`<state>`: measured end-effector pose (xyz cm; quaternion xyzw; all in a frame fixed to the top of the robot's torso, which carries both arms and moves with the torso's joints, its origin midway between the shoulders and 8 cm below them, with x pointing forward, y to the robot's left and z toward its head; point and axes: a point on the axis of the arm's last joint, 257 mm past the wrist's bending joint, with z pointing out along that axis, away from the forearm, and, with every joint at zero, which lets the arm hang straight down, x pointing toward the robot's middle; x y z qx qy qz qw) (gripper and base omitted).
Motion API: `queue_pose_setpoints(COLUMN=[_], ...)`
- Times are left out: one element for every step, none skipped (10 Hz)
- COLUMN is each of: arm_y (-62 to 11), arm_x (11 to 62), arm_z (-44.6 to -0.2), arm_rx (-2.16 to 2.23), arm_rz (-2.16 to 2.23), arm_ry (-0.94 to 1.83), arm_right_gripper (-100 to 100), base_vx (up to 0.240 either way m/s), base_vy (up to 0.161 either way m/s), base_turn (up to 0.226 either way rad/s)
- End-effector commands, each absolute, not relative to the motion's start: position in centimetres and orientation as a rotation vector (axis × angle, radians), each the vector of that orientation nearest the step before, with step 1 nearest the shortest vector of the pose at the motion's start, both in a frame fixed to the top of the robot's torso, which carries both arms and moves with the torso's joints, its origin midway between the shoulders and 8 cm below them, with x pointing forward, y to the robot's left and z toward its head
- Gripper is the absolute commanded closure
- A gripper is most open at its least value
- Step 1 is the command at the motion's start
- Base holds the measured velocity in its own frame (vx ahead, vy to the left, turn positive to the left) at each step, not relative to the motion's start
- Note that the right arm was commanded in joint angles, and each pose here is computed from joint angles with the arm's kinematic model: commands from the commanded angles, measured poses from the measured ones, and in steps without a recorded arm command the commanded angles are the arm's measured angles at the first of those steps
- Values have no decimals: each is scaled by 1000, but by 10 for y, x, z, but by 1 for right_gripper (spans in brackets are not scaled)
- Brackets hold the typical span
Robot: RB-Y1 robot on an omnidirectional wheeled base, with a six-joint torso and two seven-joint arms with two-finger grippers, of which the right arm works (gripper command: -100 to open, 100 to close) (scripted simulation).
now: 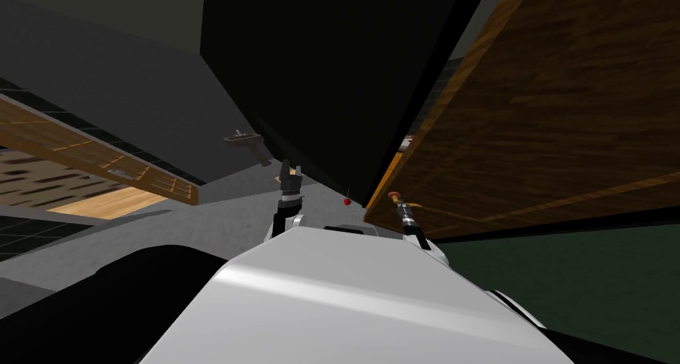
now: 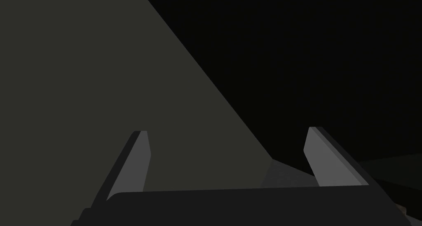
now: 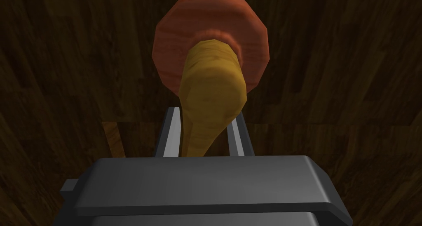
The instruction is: Pull the door open
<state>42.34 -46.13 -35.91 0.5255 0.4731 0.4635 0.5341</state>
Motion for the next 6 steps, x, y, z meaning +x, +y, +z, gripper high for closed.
queue_pose_setpoints(arm_y=[-460,-459,-458,-457,-457,-458], arm_x=[416,411,407,410,398,393], arm_z=[-359,-358,-358,-360,-362,-362], arm_rx=[1240,1232,1225,1232,1226,1221], arm_rz=[1121,1135,1145,1140,1154,1161], arm_ry=[1146,1159,1170,1164,1180,1186], arm_right_gripper=[100,100,100,100,100,100], base_vx=[-234,-263,-250,-109,-180,-256], base_vy=[-58,-80,-76,-23,-40,-81], base_turn=[125,140,128,28,180,185])
